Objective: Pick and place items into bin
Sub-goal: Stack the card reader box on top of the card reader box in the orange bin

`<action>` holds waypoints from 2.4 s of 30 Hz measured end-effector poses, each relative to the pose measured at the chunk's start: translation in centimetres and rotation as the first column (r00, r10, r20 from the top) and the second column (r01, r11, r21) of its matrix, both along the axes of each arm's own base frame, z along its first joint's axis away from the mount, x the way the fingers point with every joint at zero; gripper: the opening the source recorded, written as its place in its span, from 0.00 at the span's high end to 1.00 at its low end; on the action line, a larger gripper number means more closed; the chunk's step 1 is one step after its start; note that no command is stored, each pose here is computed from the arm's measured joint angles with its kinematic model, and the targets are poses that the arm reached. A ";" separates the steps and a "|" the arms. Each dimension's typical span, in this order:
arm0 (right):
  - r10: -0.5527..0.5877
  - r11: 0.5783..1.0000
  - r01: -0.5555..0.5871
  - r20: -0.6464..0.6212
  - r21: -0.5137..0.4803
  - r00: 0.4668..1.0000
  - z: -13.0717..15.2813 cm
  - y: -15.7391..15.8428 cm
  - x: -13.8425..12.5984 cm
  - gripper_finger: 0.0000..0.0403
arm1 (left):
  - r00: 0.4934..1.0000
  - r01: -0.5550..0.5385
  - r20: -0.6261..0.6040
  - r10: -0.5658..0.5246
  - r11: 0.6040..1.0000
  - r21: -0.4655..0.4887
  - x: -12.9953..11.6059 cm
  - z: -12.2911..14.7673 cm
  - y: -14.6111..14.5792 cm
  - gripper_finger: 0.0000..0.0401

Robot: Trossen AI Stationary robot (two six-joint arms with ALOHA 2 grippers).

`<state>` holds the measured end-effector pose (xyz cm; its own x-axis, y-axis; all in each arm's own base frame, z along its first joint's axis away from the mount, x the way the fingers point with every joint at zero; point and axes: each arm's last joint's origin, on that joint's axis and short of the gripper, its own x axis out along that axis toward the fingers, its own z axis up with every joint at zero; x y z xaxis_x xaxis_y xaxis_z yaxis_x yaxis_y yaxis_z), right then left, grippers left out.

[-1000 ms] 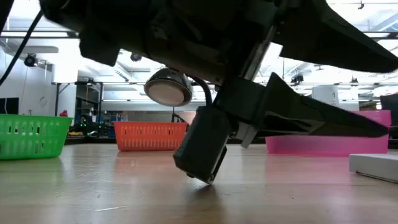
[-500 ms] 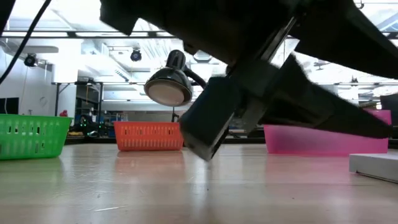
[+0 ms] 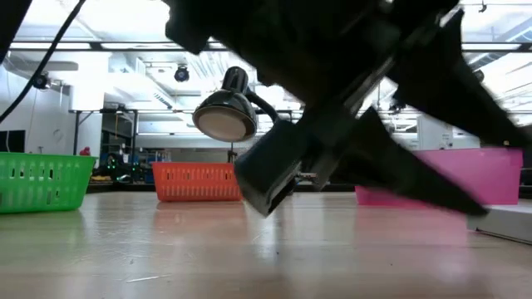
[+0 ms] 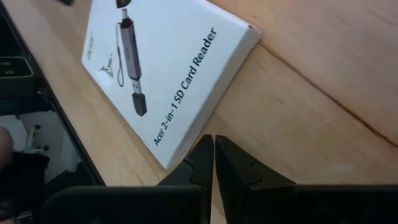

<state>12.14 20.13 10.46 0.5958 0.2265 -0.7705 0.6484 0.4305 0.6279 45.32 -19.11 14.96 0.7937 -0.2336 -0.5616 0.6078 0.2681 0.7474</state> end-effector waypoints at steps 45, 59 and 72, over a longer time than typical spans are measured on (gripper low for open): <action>0.063 0.997 -0.056 0.134 -0.058 0.989 1.1 -0.3 2.3 0.98 | 0.999 -0.015 -0.032 0.015 1.000 -0.024 -0.2 -0.8 0.8 0.49; 0.069 0.995 -0.062 0.088 -0.084 0.994 -0.2 -0.4 2.4 0.98 | 1.000 -0.001 -0.005 0.000 1.000 -0.017 0.5 -1.6 0.6 0.49; 0.091 0.993 -0.079 0.133 -0.092 0.987 1.0 -0.3 2.4 0.98 | 1.000 -0.027 -0.005 0.027 1.000 0.000 0.7 -2.0 0.5 0.49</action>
<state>14.57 19.78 11.43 0.6782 0.2172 -0.7020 0.5178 0.5366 0.6663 45.99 -18.59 12.98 0.7971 -0.2122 -0.5654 0.6039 0.2846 0.7445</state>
